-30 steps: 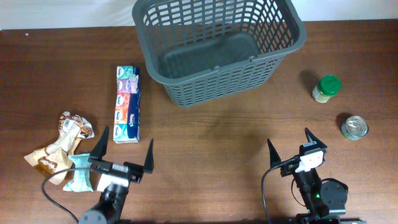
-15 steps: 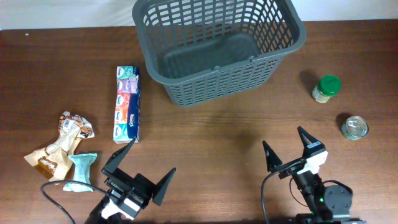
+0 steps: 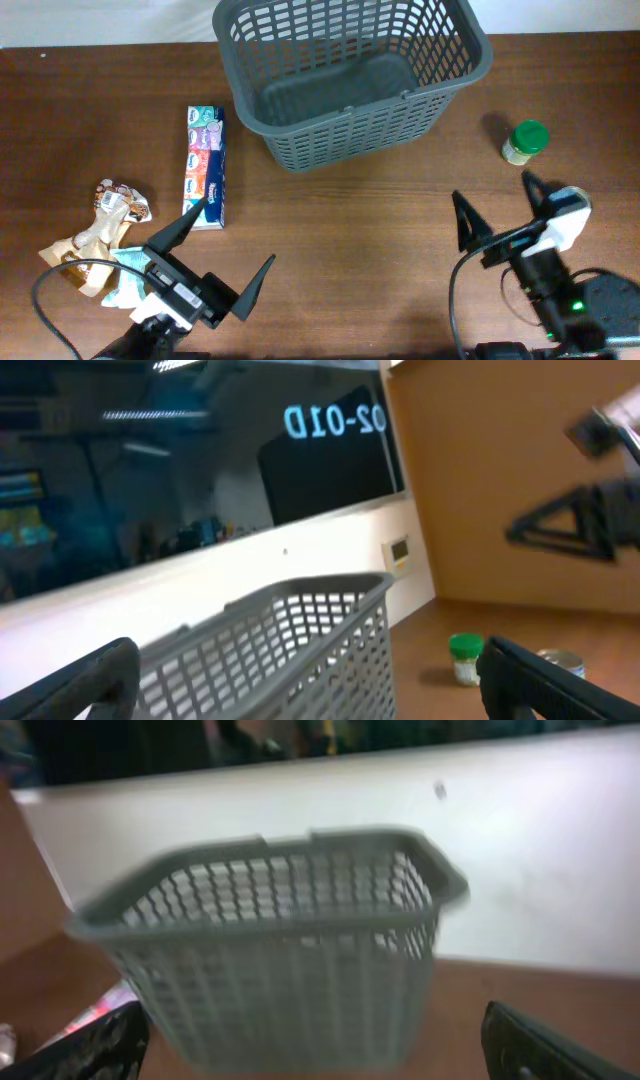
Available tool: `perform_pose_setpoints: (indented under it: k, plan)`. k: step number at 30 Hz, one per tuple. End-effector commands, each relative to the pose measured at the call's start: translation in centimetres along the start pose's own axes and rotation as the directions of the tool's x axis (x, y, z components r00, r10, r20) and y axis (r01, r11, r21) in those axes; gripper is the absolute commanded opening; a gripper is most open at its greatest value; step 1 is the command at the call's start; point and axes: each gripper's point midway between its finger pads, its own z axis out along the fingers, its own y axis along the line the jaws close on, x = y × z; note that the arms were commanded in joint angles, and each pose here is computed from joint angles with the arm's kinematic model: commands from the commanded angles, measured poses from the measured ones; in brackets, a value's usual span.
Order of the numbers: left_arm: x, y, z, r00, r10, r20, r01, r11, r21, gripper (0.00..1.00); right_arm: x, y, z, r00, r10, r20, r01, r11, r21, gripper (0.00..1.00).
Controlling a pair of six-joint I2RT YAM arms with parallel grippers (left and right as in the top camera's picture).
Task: Pack container
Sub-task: 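Raise both grippers and swing them toward the gray basket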
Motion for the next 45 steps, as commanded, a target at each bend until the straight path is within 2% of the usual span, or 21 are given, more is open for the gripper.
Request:
perform_pose_setpoints:
  k: [1,4,10,11,13,15,17,23,26,29,32,36,40,43,45]
  plan:
    - [0.1,-1.6,0.2,1.0,0.01,-0.014,-0.009,0.994,0.108,0.99,-5.9,3.2,-0.6,0.995,-0.044,0.087,0.056,0.988,-0.146,0.99]
    - [-1.0,-3.0,0.0,0.998,0.046,0.034,-0.051,0.981,0.189,0.99,-9.8,4.9,-1.5,0.983,-0.073,0.17,0.109,0.971,-0.212,0.99]
    - [-4.4,-2.4,0.0,0.996,-0.008,0.09,-0.006,0.988,0.152,0.99,-14.8,5.5,-3.1,0.975,-0.084,0.207,0.124,0.974,-0.188,0.99]
    - [-4.6,-1.6,0.2,0.997,-0.03,0.068,0.022,0.994,0.106,1.0,-15.4,5.0,-3.1,0.978,-0.076,0.194,0.107,0.983,-0.152,0.99]
    - [-3.7,1.5,0.6,0.993,-0.116,-0.027,0.114,0.991,-0.066,1.0,-16.7,3.6,-3.2,0.985,-0.061,0.163,0.072,0.996,-0.06,0.99]
    - [-2.1,4.9,0.1,0.965,-0.221,-0.144,0.175,0.944,-0.28,1.0,-18.1,2.3,-3.2,0.994,-0.043,0.104,0.041,0.999,0.024,0.99]
    - [-1.5,6.0,-0.3,0.931,-0.287,-0.225,0.192,0.911,-0.364,0.99,-18.8,2.1,-3.2,0.999,-0.025,0.043,0.023,0.999,0.042,0.99]
    - [-1.2,4.6,0.7,0.892,-0.34,-0.3,0.257,0.924,-0.282,0.99,-17.7,2.1,-2.9,0.988,0.041,-0.149,-0.034,0.998,0.047,0.99]
    - [-1.6,4.1,1.1,0.896,-0.333,-0.294,0.267,0.932,-0.244,0.99,-16.1,1.8,-2.2,0.975,0.064,-0.213,-0.053,0.997,0.056,0.99]
    - [-2.6,4.4,1.4,0.909,-0.331,-0.254,0.272,0.932,-0.24,0.99,-16.2,1.6,-1.6,0.975,0.064,-0.214,-0.053,0.997,0.057,0.99]
    - [-3.4,4.6,1.6,0.897,-0.382,-0.224,0.325,0.911,-0.255,1.0,-17.2,0.8,-1.2,0.982,0.063,-0.18,-0.046,0.994,0.096,0.99]
    - [-2.4,6.7,1.0,0.83,-0.502,-0.243,0.376,0.826,-0.42,1.0,-19.2,-0.6,-1.3,0.987,0.084,-0.136,-0.058,0.981,0.182,0.99]
    - [-1.2,8.4,-0.1,0.718,-0.631,-0.294,0.383,0.711,-0.589,1.0,-20.7,-0.7,-0.7,0.98,0.143,-0.138,-0.115,0.974,0.194,0.99]
    - [-0.9,8.8,-0.2,0.624,-0.706,-0.334,0.384,0.649,-0.656,1.0,-20.2,-1.0,0.1,0.961,0.184,-0.206,-0.139,0.967,0.213,0.99]
    - [-0.9,8.6,0.4,0.57,-0.729,-0.38,0.386,0.645,-0.659,0.99,-18.7,-0.7,0.9,0.936,0.19,-0.296,-0.137,0.972,0.192,0.99]
